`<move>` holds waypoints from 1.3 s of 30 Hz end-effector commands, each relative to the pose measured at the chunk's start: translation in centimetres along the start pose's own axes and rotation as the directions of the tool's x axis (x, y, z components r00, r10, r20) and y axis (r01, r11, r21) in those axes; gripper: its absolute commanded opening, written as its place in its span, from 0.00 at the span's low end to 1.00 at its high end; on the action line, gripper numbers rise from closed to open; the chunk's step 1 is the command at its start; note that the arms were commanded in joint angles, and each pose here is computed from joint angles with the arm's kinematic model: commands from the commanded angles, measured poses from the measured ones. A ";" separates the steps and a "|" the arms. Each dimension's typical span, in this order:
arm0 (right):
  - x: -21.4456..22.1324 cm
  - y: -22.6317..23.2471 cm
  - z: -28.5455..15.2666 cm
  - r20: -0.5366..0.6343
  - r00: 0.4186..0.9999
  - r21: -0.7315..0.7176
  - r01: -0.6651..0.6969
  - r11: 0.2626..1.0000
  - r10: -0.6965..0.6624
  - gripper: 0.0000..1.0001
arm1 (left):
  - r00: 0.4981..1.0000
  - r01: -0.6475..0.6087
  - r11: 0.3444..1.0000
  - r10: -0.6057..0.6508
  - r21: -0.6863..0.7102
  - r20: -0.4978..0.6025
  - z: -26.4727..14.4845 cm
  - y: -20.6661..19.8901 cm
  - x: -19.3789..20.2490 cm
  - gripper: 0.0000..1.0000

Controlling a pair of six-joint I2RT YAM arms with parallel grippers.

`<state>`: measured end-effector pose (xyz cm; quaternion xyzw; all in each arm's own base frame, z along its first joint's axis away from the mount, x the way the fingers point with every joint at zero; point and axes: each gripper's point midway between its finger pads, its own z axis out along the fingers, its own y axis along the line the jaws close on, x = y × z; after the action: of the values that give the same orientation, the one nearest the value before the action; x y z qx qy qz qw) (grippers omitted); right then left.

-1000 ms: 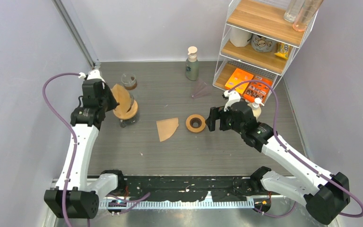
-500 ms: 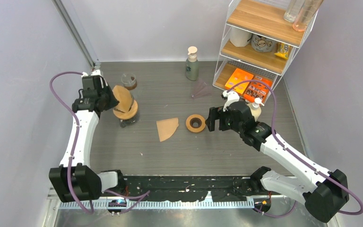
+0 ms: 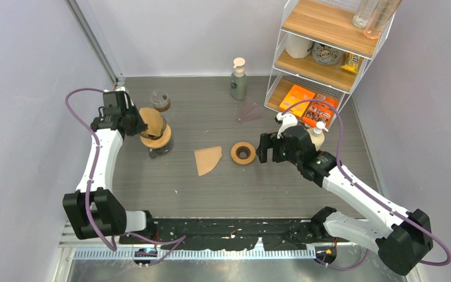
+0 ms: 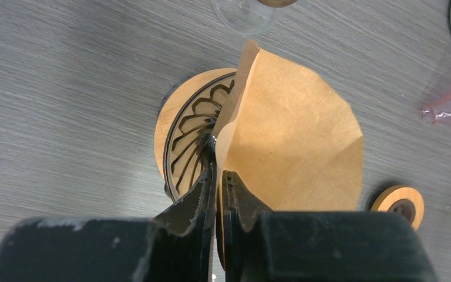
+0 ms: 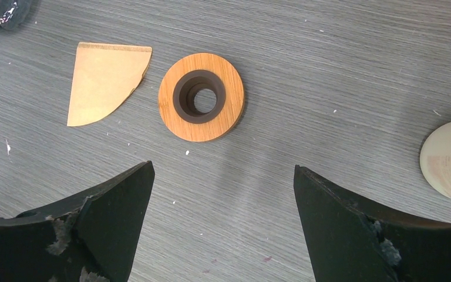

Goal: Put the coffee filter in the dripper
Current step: Place the coffee filter in the coffee dripper.

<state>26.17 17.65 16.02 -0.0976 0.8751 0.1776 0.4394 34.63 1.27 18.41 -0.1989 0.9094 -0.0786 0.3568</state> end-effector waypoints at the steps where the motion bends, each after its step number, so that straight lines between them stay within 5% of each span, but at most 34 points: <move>1: -1.2 -0.2 0.1 0.037 0.999 0.020 -0.002 1.000 0.001 0.95 | 0.999 -0.003 0.999 0.001 0.038 0.045 -1.0 -0.9 -1.9 0.17; 15: -1.2 -0.5 0.2 0.037 0.999 0.032 0.000 0.999 -0.001 0.95 | 0.986 0.021 0.999 -0.029 0.049 0.164 -5.4 -1.4 -3.2 0.57; 25: -1.2 -0.6 0.1 0.042 0.999 0.038 -0.002 0.999 0.000 0.95 | 0.948 0.079 0.992 -0.106 0.098 0.300 -9.8 -2.2 -4.7 0.99; 34: -1.1 -1.0 0.0 0.041 0.999 0.060 -0.003 0.998 0.000 0.95 | 0.943 0.117 0.988 -0.142 0.100 0.299 -8.5 -4.2 -6.4 0.99; 39: -0.9 -1.2 0.1 0.039 0.999 0.070 -0.002 0.998 -0.001 0.96 | 0.955 0.130 0.991 -0.126 0.002 0.268 -6.3 -3.5 -6.6 0.67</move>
<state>26.65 16.97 15.71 -0.0870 0.8780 0.1566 0.4438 34.45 -0.16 27.63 -0.2505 0.8451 -0.0981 0.4620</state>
